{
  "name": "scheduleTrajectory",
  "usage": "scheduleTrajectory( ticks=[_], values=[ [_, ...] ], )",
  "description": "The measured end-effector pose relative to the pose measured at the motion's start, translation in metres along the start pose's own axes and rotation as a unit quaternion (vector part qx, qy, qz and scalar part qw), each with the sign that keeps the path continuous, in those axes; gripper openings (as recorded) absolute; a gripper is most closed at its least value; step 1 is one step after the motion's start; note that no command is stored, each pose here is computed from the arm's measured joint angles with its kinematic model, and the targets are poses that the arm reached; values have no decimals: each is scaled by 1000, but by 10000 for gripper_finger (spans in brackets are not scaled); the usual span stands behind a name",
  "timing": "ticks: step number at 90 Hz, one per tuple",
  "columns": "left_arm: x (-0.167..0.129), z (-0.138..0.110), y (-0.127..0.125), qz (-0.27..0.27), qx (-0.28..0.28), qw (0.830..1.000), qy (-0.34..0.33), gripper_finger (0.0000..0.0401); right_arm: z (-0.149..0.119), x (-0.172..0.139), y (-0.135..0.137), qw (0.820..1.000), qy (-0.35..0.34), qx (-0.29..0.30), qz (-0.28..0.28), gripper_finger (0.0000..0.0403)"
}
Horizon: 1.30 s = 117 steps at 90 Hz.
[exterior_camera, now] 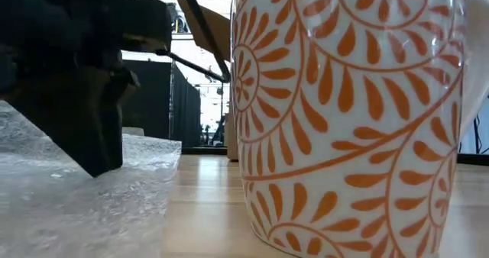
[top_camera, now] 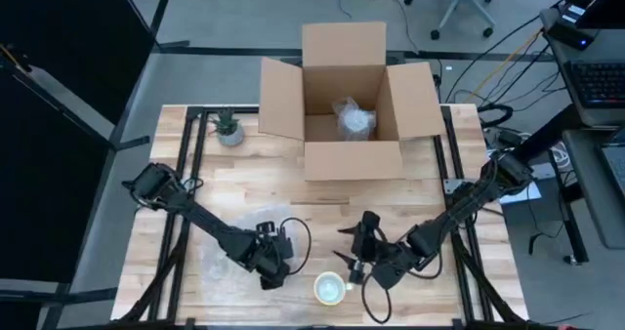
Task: Wrap mug
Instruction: Wrap the orange patterned mug with bubble wrap
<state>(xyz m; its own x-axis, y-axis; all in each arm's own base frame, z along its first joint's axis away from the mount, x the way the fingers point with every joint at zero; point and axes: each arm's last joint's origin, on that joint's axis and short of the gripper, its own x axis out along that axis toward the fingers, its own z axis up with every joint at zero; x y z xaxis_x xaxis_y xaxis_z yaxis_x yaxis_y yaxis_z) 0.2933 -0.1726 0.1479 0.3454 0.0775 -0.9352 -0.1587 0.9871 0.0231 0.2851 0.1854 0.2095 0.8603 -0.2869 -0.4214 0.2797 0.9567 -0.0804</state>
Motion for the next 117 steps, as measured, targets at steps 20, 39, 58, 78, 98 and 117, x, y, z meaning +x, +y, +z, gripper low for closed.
scheduleTrajectory(
  ticks=[20,39,58,78,98,117],
  values=[
    [-9,4,0,-6,-3,1000,-4,7,1,3,-3,1000,1,-18,-6,249],
    [-24,11,3,26,8,999,38,1,1,2,-2,1000,1,-28,-4,249],
    [-40,21,8,65,9,997,46,0,1,2,-2,999,2,-36,-3,249],
    [-46,27,13,86,8,995,47,0,1,2,-2,999,2,-37,-4,249],
    [-62,16,25,134,-2,987,85,0,0,2,-3,999,3,-37,-4,249],
    [-89,19,45,167,-33,984,46,0,-2,3,-3,999,5,-39,-5,249]
  ],
)
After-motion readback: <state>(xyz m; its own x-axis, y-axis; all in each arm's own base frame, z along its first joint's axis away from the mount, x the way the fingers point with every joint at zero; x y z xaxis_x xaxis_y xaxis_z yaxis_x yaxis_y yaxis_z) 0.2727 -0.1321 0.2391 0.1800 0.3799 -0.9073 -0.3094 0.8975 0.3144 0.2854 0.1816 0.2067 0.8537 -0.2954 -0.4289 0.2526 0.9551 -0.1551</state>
